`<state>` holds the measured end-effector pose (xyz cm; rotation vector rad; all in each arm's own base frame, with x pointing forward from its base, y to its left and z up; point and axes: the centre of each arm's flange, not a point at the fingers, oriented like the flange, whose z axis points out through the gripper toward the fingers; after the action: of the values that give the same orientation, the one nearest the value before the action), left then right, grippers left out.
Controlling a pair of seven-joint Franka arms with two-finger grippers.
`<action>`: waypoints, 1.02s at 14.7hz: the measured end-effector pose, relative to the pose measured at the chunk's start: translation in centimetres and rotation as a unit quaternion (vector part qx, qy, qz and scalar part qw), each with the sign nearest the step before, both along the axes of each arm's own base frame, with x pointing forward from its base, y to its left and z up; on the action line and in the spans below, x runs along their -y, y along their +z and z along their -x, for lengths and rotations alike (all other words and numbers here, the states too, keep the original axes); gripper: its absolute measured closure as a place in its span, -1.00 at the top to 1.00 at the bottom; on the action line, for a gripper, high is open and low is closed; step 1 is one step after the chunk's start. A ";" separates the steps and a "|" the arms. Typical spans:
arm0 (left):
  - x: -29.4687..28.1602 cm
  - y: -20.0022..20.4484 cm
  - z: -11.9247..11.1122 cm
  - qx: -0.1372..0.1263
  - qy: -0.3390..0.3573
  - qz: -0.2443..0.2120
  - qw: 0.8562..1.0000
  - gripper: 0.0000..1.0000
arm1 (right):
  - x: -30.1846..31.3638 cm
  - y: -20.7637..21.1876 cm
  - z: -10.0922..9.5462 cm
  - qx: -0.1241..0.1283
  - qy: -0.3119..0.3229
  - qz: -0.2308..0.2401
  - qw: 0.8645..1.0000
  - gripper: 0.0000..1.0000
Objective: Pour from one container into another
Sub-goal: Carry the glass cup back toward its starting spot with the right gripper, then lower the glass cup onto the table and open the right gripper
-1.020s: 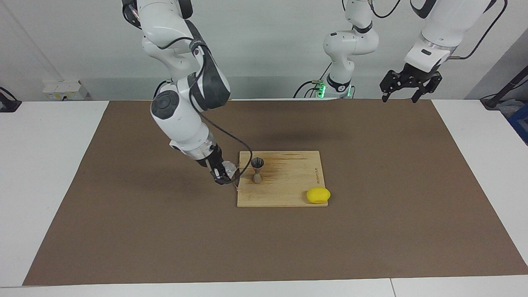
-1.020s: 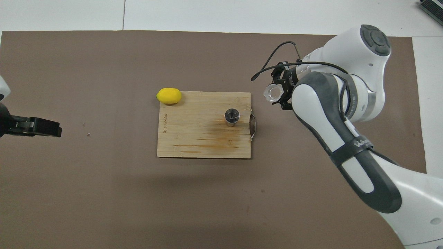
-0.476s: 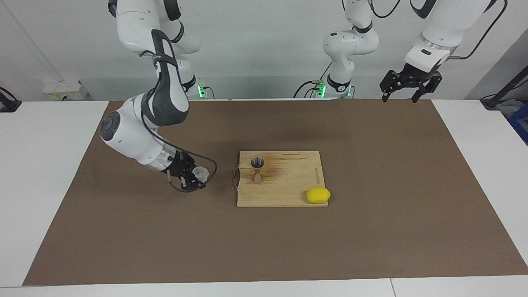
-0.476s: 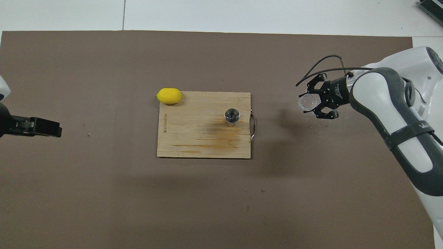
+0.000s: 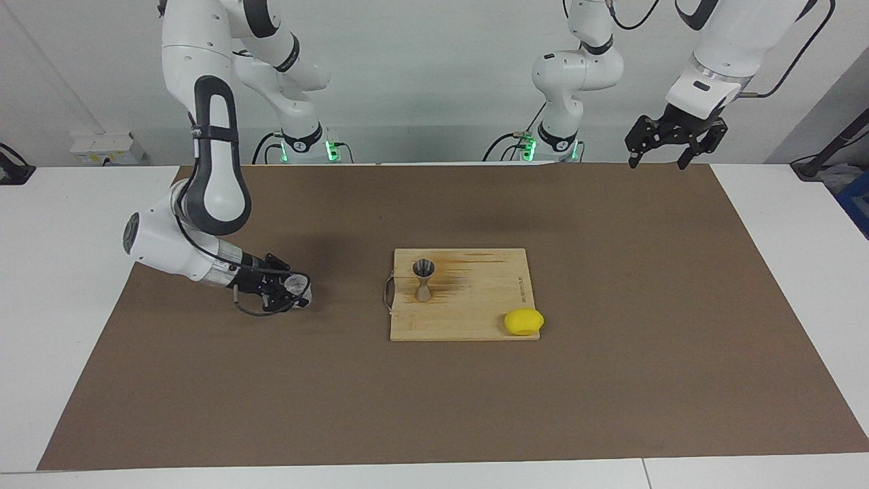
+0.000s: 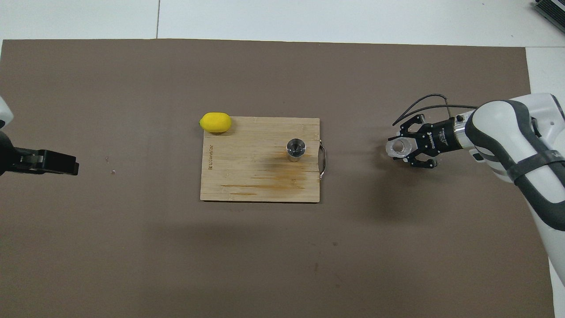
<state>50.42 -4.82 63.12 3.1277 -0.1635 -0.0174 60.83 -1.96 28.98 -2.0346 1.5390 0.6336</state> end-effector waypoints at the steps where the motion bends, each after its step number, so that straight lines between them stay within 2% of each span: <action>1: 0.0 0.0 0.0 0.000 0.000 0.000 1.000 1.00 | 0.6 -0.5 0.3 -0.003 -0.006 -0.009 1.000 0.02; 4: 0.0 0.0 0.0 0.000 0.000 0.000 1.000 1.00 | 1.2 -1.8 1.3 -0.011 -0.024 -0.035 0.999 0.02; 10: 0.0 0.0 0.0 0.000 0.000 0.000 1.000 1.00 | 1.9 -3.5 2.5 -0.019 -0.042 -0.048 0.998 0.07; 12: 0.0 0.0 0.0 0.000 0.000 0.000 1.000 1.00 | 1.8 -3.7 2.6 -0.020 -0.041 -0.049 0.998 0.37; 14: 0.0 0.0 0.0 0.000 0.000 0.000 1.000 1.00 | 1.7 -3.7 2.6 -0.020 -0.040 -0.049 0.998 0.81; 15: 0.0 0.0 0.0 0.000 0.000 0.000 1.000 1.00 | 1.7 -3.6 2.6 -0.020 -0.041 -0.049 0.998 0.91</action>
<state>50.42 -4.82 63.12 3.1277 -0.1635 -0.0174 58.26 -3.66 25.33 -1.8883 1.5731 0.7073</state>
